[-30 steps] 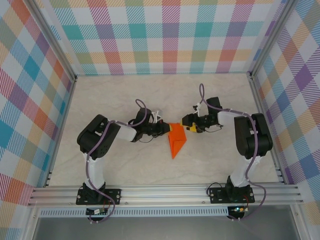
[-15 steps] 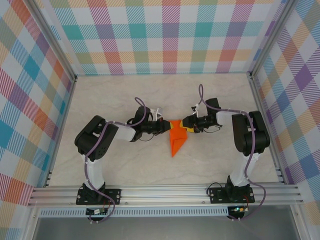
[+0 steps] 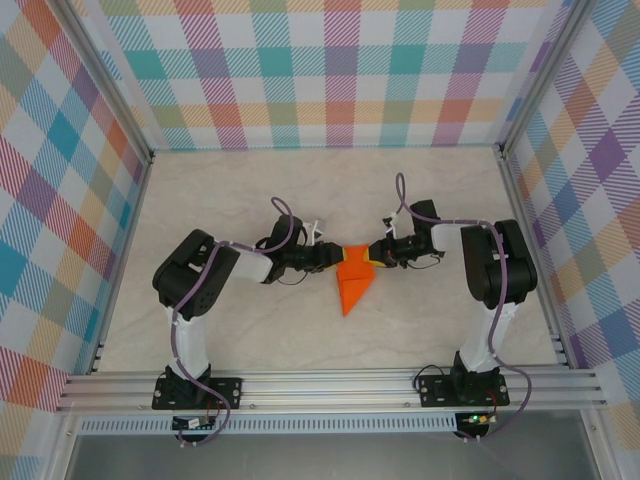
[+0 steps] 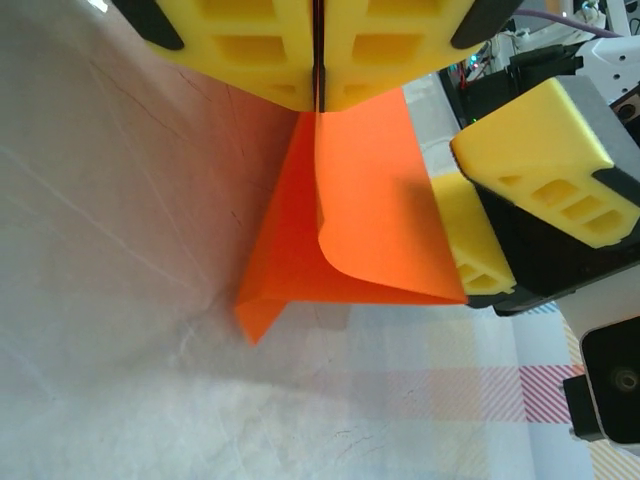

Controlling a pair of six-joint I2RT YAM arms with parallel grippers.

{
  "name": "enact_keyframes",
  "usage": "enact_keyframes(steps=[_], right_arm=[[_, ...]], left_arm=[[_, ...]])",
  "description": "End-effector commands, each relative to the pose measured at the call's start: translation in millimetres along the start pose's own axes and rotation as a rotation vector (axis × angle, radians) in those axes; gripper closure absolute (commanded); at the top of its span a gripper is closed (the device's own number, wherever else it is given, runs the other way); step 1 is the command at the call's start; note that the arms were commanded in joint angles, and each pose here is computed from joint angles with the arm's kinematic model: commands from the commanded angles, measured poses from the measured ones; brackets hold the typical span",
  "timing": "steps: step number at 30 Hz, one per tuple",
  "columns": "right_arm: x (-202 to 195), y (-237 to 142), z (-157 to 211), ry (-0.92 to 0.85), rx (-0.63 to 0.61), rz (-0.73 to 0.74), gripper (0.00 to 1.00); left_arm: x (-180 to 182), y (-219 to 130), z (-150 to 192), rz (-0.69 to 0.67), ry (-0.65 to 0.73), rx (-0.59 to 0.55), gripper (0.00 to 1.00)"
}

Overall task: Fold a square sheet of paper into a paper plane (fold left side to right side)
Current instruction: Fold the wing for the fifth time at the center of the table.

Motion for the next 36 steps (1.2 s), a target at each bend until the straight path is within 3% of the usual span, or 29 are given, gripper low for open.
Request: enact_keyframes(steps=[1,6,12,21,30,36], right_arm=[[-4.2,-2.1,5.5,-0.003,0.008,0.010,0.92],[-4.4,-4.0,8.4,-0.001,0.005,0.031,0.92],[-0.6,-3.9,11.2,0.004,0.007,0.025,0.93],[7.2,-3.6,12.9,0.002,0.007,0.051,0.92],[8.4,-1.8,15.0,0.011,0.024,0.063,0.92],[8.3,-0.9,14.7,0.012,0.028,0.071,0.92]], left_arm=[[-11.7,-19.9,-13.3,-0.082,0.092,-0.023,0.53],[-32.9,-64.5,-19.8,-0.273,0.229,-0.052,0.30],[-90.4,-96.5,12.6,-0.405,0.485,0.018,0.28],[-128.8,-47.3,87.2,-0.527,0.715,0.209,0.30],[-130.7,2.3,101.3,-0.726,0.881,0.290,0.32],[-115.4,15.9,103.8,-0.824,0.913,0.322,0.38]])
Point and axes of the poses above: each hand's point on the last joint's axis, 136 mm out from that joint toward the fingers, its own y axis out along the fingers, its own x axis along the line the jaws close on, z = x × y, the point moved 5 cm from there along -y, back along the fingers, and after that the axes turned 9 degrees about y, right-handed, at the moved point
